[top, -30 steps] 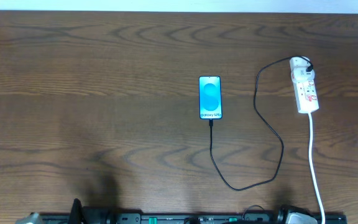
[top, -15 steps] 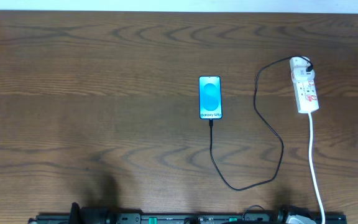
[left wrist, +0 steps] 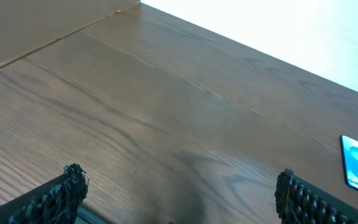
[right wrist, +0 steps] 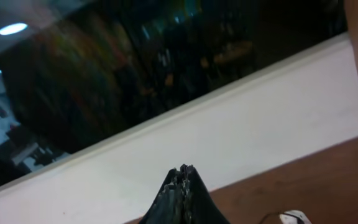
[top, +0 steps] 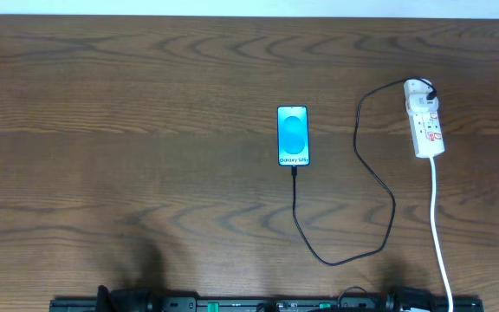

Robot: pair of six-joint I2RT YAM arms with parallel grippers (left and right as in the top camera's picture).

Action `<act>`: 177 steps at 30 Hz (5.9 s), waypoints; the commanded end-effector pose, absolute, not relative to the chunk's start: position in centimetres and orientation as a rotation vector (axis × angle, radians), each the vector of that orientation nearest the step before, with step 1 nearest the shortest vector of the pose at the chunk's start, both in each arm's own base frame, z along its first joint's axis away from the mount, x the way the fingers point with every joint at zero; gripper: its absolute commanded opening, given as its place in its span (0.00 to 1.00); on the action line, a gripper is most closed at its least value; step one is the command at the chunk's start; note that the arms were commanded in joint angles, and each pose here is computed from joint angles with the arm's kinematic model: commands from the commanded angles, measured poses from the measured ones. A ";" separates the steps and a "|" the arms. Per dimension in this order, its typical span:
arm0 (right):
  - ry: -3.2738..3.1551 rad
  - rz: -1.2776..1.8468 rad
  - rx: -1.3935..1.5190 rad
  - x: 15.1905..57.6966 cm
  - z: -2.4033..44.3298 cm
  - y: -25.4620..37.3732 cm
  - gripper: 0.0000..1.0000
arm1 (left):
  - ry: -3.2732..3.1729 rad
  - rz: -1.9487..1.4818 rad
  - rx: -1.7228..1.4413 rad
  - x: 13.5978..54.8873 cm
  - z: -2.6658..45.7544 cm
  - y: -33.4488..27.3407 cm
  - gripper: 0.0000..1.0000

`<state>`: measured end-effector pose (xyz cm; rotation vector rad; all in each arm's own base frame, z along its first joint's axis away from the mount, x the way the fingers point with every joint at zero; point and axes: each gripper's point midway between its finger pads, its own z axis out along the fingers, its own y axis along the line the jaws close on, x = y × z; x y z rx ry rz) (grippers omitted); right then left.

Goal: Plug charger to phone and switch on socket

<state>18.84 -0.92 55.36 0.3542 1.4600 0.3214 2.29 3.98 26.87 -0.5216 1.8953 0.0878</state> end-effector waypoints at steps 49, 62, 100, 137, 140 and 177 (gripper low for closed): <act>1.274 0.368 0.217 10.4 58.2 1.5 0.01 | 1.626 -0.071 -0.511 23.8 14.5 5.2 0.98; 1.280 0.367 0.219 10.5 58.1 1.5 0.02 | 1.717 -0.045 -0.318 24.2 13.2 3.4 0.98; 1.302 0.386 0.214 10.6 57.6 1.8 0.03 | 1.696 -0.044 -0.317 24.1 13.7 3.5 0.98; 1.243 0.450 0.212 10.1 59.0 2.3 0.06 | 1.714 0.007 -0.102 24.3 13.9 1.9 0.98; 1.248 0.470 0.184 9.9 59.0 2.8 0.07 | 1.715 0.026 -0.080 24.3 13.9 1.9 0.98; 0.699 0.406 -0.114 -10.4 55.7 5.6 0.17 | 1.715 0.026 -0.081 24.3 13.9 1.9 0.98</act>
